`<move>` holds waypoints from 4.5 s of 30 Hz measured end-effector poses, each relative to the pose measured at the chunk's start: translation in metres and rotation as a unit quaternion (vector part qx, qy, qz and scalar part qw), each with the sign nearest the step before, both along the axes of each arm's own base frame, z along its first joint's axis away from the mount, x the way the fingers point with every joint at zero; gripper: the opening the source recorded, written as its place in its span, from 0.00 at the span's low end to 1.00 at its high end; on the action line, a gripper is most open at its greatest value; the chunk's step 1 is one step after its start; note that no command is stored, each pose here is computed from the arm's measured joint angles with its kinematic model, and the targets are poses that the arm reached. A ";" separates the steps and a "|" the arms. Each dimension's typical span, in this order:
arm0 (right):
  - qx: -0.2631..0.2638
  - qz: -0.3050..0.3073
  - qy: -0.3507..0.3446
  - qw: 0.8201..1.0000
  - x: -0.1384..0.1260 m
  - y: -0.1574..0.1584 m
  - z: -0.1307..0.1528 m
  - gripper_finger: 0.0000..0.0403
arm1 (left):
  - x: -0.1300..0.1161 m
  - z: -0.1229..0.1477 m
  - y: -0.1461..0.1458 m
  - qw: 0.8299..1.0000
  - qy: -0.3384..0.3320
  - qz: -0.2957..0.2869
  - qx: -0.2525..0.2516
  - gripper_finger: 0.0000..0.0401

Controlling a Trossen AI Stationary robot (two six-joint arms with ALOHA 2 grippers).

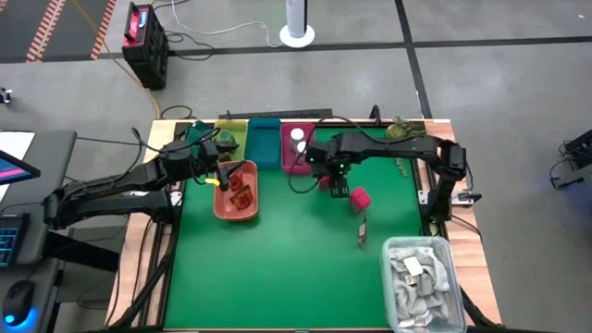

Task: Sort spices by type
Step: Put the top red seasoning can into the blue bin, then put the red seasoning can into the blue bin

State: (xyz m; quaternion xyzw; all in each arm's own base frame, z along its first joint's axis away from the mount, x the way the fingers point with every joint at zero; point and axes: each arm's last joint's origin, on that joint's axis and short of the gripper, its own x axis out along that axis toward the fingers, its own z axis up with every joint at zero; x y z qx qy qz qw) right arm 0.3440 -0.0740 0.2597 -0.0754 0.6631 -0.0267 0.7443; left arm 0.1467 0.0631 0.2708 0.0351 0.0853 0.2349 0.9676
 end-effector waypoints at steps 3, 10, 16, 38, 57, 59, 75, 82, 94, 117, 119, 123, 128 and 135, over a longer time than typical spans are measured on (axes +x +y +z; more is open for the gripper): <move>-0.003 -0.002 -0.029 1.000 0.006 0.008 0.024 0.59 | 0.000 0.000 0.000 1.000 0.000 0.000 -0.001 0.63; -0.017 0.014 -0.176 0.984 0.033 0.028 0.057 0.59 | 0.001 0.005 0.000 0.999 -0.032 0.002 -0.004 0.63; -0.030 0.006 -0.258 0.966 0.046 0.020 0.067 0.59 | -0.002 0.015 0.001 0.999 -0.022 0.024 -0.013 0.63; -0.076 0.003 -0.322 0.944 0.115 -0.062 0.069 0.60 | -0.016 0.032 -0.002 0.998 0.011 0.064 0.003 0.63; -0.023 -0.008 -0.295 0.955 0.143 -0.123 0.001 0.60 | -0.048 0.026 -0.016 0.995 0.021 0.073 -0.061 0.63; -0.013 -0.011 -0.273 0.962 0.145 -0.125 -0.014 0.60 | -0.049 0.024 -0.017 0.995 0.026 0.074 -0.069 0.63; -0.007 -0.018 -0.235 0.972 0.147 -0.125 -0.039 0.60 | -0.049 0.024 -0.016 0.994 0.026 0.076 -0.069 0.63; -0.003 -0.020 -0.225 0.974 0.146 -0.123 -0.040 0.61 | -0.049 0.024 -0.016 0.994 0.026 0.076 -0.069 0.63; -0.003 -0.018 -0.225 0.974 0.147 -0.121 -0.040 0.73 | -0.049 0.024 -0.016 0.994 0.026 0.076 -0.069 0.63; 0.003 -0.020 -0.245 0.969 0.110 -0.087 0.054 0.74 | -0.049 0.023 -0.016 0.994 0.032 0.087 -0.062 0.63; 0.012 -0.026 -0.233 0.972 0.104 -0.080 0.060 0.74 | -0.049 0.024 -0.016 0.994 0.027 0.087 -0.060 0.63; 0.035 -0.038 -0.189 0.981 0.093 -0.064 0.064 0.74 | -0.049 0.024 -0.016 0.994 0.026 0.087 -0.061 0.63; 0.064 -0.037 -0.109 0.991 0.085 -0.036 0.059 0.74 | -0.049 0.024 -0.016 0.994 0.023 0.088 -0.064 0.63; 0.073 -0.034 -0.019 0.997 0.078 -0.002 0.048 0.74 | -0.049 0.024 -0.016 0.993 0.021 0.090 -0.069 0.63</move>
